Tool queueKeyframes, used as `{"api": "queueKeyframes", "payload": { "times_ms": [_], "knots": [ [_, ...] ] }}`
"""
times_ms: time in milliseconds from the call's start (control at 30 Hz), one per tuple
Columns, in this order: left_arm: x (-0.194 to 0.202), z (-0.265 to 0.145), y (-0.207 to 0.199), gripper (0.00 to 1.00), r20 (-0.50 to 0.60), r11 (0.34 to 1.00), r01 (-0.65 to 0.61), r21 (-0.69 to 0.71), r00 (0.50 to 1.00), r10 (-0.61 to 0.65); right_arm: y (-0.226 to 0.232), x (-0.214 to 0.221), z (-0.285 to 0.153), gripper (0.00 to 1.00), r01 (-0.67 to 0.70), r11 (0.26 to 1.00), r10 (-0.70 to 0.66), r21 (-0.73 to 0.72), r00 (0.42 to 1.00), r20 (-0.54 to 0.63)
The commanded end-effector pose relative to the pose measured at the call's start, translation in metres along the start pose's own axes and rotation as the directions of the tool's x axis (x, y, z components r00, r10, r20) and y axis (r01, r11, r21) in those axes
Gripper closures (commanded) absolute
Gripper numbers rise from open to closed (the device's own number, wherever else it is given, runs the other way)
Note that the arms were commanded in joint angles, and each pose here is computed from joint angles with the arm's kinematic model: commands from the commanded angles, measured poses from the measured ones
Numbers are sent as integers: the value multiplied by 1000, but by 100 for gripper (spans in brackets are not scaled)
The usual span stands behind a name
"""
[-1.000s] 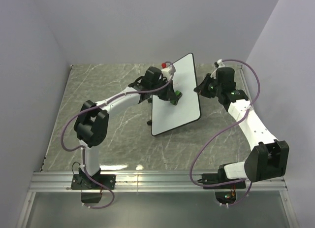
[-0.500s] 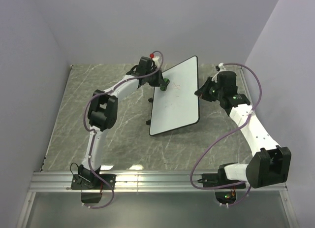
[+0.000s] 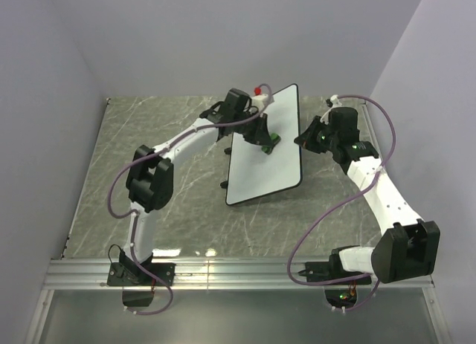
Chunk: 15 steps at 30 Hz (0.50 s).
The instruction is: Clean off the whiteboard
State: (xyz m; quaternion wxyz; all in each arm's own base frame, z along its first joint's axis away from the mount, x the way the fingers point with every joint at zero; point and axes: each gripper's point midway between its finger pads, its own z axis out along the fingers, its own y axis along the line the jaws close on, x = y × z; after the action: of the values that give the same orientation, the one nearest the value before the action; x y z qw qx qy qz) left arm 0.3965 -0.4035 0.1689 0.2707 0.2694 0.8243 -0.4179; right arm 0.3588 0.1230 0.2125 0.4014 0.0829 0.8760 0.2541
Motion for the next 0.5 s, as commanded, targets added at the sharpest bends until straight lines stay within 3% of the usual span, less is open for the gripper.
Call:
{"api": "queueKeyframes", "payload": {
  "times_ms": [0, 67, 133, 167, 233, 467],
  "knots": [
    [32, -12, -78, 100, -102, 987, -79, 141, 990, 94, 13, 50, -2, 100, 78, 990, -100, -114, 974, -203],
    [39, -9, -76, 100, -109, 991, -70, 114, 991, 83, 13, 52, -1, 100, 75, 990, -99, -118, 973, -211],
    [32, -1, -51, 100, -80, 998, -55, 2, 995, 55, 13, 53, 0, 100, 72, 990, -96, -120, 972, -215],
    [13, 0, -47, 100, -43, 997, -67, -36, 997, 66, 13, 53, 1, 100, 70, 990, -96, -122, 971, -218],
    [10, 15, -1, 100, -52, 987, -4, -158, 999, -4, 14, 54, 0, 100, 69, 990, -96, -124, 971, -219],
    [-34, 22, 105, 100, 88, 931, 190, -312, 981, -171, 13, 55, -6, 100, 88, 990, -111, -111, 970, -214]
  ]
}}
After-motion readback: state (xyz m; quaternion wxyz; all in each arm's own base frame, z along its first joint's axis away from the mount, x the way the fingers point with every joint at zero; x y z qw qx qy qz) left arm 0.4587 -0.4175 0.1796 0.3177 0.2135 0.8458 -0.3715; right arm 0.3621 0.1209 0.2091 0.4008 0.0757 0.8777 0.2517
